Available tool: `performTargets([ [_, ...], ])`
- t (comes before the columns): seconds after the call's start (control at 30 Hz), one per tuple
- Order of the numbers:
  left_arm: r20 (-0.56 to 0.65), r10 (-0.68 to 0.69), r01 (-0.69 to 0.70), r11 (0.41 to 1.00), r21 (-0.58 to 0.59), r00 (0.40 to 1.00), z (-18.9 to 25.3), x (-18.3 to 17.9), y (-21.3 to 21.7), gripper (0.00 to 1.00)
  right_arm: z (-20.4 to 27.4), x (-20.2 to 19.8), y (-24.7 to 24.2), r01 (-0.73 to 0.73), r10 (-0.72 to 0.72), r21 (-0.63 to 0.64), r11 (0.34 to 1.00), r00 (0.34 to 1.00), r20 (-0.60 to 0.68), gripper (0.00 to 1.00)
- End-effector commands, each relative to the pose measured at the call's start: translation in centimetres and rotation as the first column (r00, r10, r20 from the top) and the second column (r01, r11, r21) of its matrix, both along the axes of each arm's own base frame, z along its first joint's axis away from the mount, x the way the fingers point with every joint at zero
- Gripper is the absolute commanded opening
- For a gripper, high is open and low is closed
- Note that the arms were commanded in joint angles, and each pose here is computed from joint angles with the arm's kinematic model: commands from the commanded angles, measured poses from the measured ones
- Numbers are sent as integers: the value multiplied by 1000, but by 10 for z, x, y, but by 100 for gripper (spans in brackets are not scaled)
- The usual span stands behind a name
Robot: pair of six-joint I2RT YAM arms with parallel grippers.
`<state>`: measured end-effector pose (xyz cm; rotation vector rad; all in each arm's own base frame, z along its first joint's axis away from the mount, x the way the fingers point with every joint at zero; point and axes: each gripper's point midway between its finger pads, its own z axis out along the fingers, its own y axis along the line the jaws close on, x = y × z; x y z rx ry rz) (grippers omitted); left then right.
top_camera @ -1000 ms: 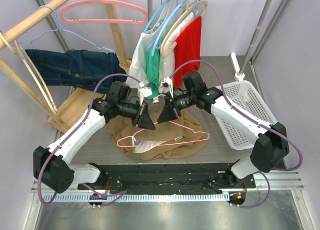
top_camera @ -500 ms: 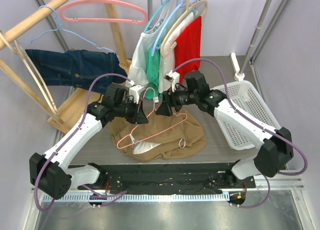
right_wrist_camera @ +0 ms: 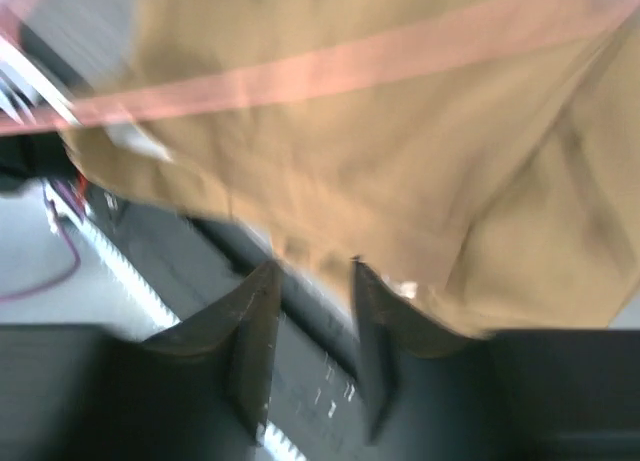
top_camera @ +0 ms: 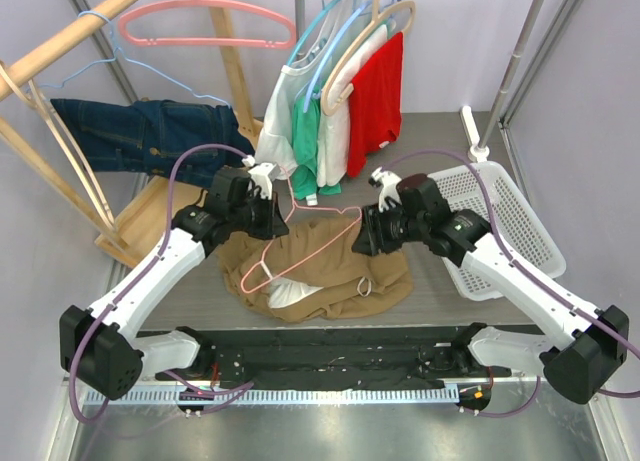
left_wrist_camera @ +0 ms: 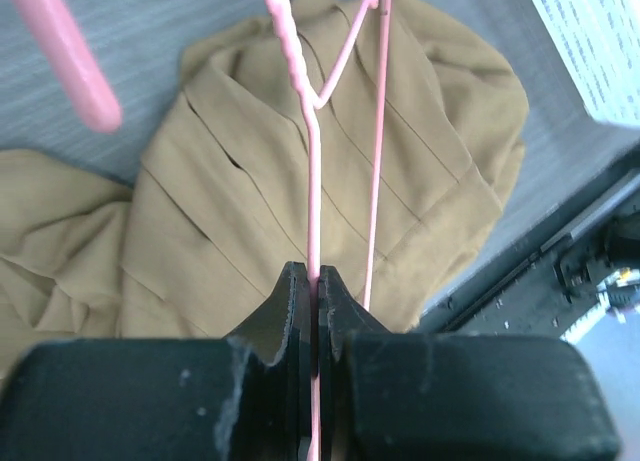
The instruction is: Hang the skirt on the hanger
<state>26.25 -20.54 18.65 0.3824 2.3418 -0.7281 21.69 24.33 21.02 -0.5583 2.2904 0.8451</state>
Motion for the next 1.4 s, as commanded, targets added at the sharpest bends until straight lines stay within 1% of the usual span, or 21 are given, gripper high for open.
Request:
performTargets([
  [0.0,96,97,-97,995,-6,991,11,31,4,0,-30,-47,-10,-26,18,-40,999,984,-175,26],
  [0.03,115,102,-102,995,-4,988,17,36,3,0,-32,-52,-9,-37,30,-36,999,982,-184,14],
  [0.07,111,113,-115,993,11,987,13,41,4,0,-36,-60,-5,-64,55,-38,997,978,-200,10],
  [0.13,131,116,-119,993,17,985,21,51,2,0,-54,-69,-5,-89,67,-79,993,967,-247,1],
  [0.2,124,111,-115,993,22,986,20,57,-2,0,-73,-78,-5,-98,60,-126,987,959,-278,1],
  [0.3,134,101,-103,995,5,986,26,62,-7,0,-92,-78,-2,-81,36,-149,985,958,-284,1],
  [0.33,133,99,-100,995,2,986,27,62,-8,0,-92,-72,4,-72,35,-132,989,963,-266,1],
  [0.47,142,100,-99,995,-13,985,32,61,-8,0,-111,-61,11,-58,12,-167,984,964,-267,1],
  [0.57,142,88,-85,996,-25,986,35,57,-10,0,-126,-44,10,-18,-34,-223,975,973,-227,1],
  [0.6,143,86,-82,996,-30,986,37,56,-10,0,-126,-29,9,33,-77,-245,969,982,-171,1],
  [0.63,146,83,-78,996,-35,986,39,54,-10,0,-127,-23,10,46,-86,-251,967,984,-154,1],
  [0.7,142,76,-71,997,-45,987,41,50,-11,0,-127,-8,15,73,-105,-259,963,988,-112,5],
  [0.77,144,72,-64,996,-55,987,44,44,-9,0,-123,13,13,133,-150,-293,947,988,-37,9],
  [0.83,137,72,-67,997,-47,988,42,39,-6,0,-126,29,6,183,-192,-330,926,981,4,11],
  [0.93,139,78,-73,996,-43,987,43,33,-2,0,-115,51,3,245,-243,-311,918,969,47,12],
  [1.0,141,83,-77,996,-43,987,44,29,1,0,-104,68,2,275,-262,-283,919,962,84,14],
  [1.13,142,92,-87,995,-40,986,42,24,5,0,-101,91,-1,293,-274,-294,910,956,104,19],
  [1.2,142,99,-94,995,-43,985,42,23,6,0,-97,103,-3,304,-281,-290,908,952,118,27],
  [1.23,141,98,-93,995,-42,985,41,22,7,0,-98,107,-3,303,-281,-287,909,953,116,29],
  [1.27,138,99,-95,995,-41,986,39,20,7,0,-100,110,1,292,-274,-282,914,956,101,34],
  [1.37,138,107,-101,994,-48,985,38,18,9,0,-109,119,0,289,-279,-271,918,957,75,40],
])
